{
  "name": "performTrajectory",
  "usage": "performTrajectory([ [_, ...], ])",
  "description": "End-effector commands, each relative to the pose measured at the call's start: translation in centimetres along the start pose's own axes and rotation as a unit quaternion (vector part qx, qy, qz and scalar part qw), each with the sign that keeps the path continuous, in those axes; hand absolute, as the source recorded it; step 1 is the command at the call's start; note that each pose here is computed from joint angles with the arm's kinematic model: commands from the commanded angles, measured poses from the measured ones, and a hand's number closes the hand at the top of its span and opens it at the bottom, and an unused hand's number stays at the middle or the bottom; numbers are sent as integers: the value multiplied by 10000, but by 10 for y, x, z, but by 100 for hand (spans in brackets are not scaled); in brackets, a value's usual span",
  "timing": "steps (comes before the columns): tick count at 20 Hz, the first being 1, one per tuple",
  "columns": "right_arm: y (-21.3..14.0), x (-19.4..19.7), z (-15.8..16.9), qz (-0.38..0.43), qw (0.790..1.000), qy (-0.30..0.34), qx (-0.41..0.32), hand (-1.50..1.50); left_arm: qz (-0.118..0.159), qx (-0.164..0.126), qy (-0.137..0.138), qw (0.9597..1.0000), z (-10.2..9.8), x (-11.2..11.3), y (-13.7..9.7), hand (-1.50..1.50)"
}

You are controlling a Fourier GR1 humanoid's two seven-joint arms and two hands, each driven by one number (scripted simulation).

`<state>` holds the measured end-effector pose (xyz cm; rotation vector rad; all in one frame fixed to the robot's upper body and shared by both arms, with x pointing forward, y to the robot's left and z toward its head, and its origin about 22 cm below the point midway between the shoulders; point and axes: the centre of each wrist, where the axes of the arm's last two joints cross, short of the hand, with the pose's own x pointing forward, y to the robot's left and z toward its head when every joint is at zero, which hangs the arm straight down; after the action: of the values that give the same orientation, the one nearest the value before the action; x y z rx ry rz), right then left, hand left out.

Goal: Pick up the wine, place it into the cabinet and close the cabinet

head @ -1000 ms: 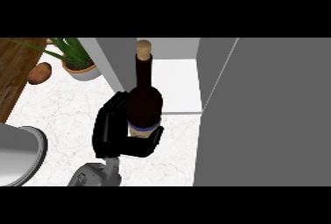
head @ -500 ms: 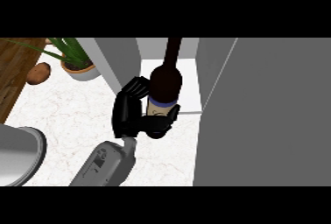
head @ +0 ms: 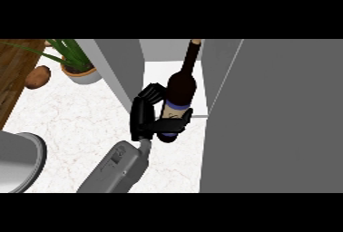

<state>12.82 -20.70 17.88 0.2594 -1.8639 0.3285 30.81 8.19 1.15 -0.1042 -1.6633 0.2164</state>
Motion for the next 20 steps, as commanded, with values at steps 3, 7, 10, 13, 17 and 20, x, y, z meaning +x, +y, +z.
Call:
performTrajectory([
  [3, 3, 35, 30, -355, 9984, -393, 190, -150, -34, 30, 50, 10000, -5, -26, 14, 150],
  [7, 4, 32, 32, -458, 9978, -369, 305, -150, 230, 164, 67, 9996, -3, -32, 6, 150],
  [10, 5, 34, 29, -375, 9980, -397, 334, -150, 294, 357, 201, 9987, -14, -43, 17, 150],
  [13, 11, 35, 28, -364, 9983, -450, 112, -150, 400, 258, 199, 9987, -21, -38, 10, 150],
  [17, 0, 34, 38, -311, 9988, -373, 119, -150, 303, 481, 301, 9979, -44, -26, 5, 150],
  [20, -4, 20, 30, -340, 9985, -403, 171, -150, 346, 464, 224, 9981, -59, -22, 7, 150],
])
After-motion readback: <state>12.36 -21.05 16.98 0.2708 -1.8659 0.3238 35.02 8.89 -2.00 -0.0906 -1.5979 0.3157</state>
